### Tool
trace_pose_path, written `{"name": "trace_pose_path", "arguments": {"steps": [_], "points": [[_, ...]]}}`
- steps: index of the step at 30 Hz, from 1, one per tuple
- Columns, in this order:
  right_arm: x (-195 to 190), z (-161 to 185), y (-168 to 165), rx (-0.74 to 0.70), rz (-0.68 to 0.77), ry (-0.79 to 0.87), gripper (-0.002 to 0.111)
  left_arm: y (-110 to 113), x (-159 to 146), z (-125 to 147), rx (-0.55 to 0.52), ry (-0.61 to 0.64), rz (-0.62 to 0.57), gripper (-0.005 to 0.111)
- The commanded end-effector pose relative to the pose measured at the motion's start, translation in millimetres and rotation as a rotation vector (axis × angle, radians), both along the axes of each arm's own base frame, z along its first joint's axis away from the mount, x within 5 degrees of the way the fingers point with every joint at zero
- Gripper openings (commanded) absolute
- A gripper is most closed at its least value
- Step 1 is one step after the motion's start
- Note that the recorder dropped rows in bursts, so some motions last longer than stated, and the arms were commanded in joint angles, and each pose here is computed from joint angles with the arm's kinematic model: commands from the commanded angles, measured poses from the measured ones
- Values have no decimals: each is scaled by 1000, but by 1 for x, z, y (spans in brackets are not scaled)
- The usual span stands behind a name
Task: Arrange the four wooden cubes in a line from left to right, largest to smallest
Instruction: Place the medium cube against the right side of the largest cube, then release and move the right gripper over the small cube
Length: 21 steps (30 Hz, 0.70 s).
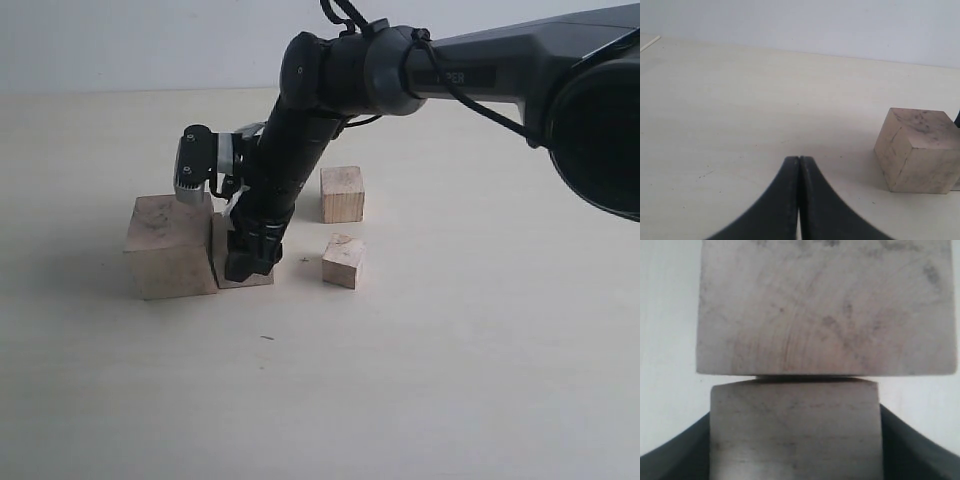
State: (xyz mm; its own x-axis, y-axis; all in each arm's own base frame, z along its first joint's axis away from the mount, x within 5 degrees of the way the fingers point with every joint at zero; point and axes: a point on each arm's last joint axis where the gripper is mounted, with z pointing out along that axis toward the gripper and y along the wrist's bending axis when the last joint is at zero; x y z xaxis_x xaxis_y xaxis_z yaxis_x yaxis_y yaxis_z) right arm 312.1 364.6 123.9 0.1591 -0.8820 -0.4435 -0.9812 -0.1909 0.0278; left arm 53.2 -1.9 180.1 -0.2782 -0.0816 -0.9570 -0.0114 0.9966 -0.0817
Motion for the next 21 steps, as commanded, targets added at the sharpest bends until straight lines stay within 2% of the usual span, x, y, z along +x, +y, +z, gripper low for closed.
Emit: {"name": "trace_pose_path", "arguments": {"steps": [1,4,10,13,17,21], "points": [[2,2,2,17,-78,16,80,0,0,1,-7,-16,-4,0],[-2,13,-1,0,-116,56,82,0,0,1,-7,-16,-4,0],[-10,70,-18,-74,-243,63,80,0,0,1,-7,-16,-4,0],[-12,87,-24,-90,-297,53,77,0,0,1,-7,-16,-4,0],[-5,88,-34,-176,-356,-36,62,0,0,1,-7,-16,-4,0],[3,73,-38,-262,-379,-98,47,0,0,1,-7,-16,-4,0]]}}
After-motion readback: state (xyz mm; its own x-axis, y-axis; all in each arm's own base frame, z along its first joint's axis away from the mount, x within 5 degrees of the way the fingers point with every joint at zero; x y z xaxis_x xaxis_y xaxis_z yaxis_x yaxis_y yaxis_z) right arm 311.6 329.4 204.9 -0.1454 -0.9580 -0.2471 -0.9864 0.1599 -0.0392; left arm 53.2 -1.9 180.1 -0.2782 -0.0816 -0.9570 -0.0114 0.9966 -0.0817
